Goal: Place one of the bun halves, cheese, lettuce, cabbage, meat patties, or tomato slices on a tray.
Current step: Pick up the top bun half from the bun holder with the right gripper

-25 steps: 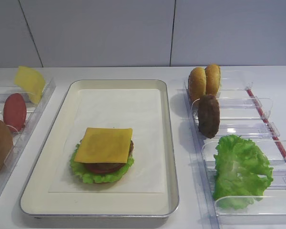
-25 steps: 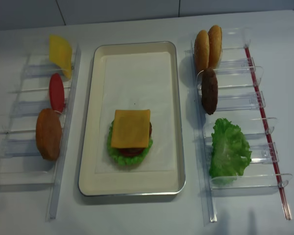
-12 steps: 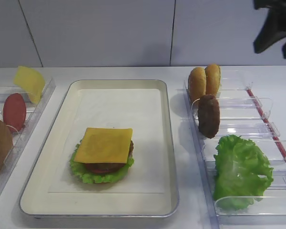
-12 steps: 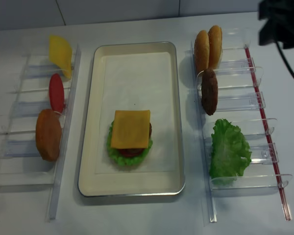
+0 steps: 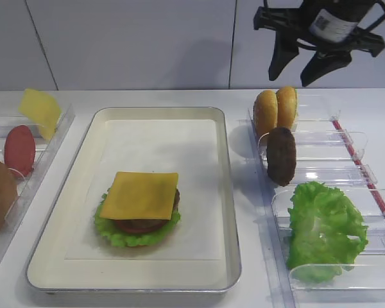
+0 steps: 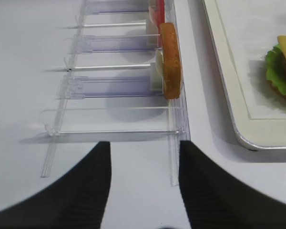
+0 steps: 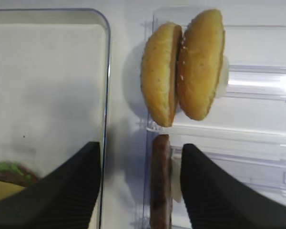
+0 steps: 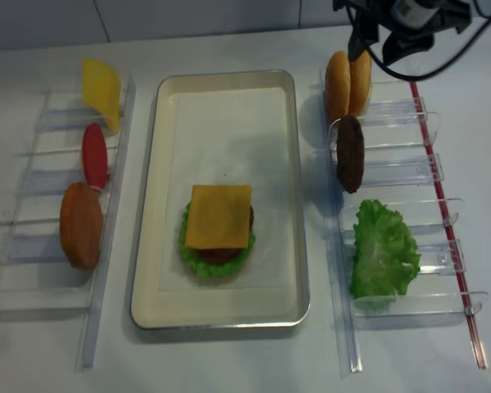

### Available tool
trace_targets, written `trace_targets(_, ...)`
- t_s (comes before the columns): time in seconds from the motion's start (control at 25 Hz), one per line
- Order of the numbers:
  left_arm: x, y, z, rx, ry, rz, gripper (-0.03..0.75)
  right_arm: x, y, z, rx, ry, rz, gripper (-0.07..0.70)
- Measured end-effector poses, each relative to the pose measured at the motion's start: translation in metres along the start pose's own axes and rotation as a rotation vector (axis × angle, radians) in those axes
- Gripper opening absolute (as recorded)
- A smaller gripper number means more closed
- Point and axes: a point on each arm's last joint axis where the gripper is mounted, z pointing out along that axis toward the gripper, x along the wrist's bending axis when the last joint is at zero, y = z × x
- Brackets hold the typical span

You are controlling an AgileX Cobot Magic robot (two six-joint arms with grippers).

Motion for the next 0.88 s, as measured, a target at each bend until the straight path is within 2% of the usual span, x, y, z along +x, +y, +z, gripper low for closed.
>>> trace_targets(0.2,0.0,0.0,0.0,0.0,0.0,0.002,0.336,0.01,0.015,0.02,0.011,0.001,-0.019,0.404)
trace_targets(0.52,0.0,0.0,0.0,0.0,0.0,0.002,0.336,0.007,0.033,0.045,0.027,-0.023,-0.018,0.404)
trace_targets(0.88,0.0,0.0,0.0,0.0,0.0,0.002,0.336,0.002,0.035,0.065,0.063,-0.048,-0.011,0.404)
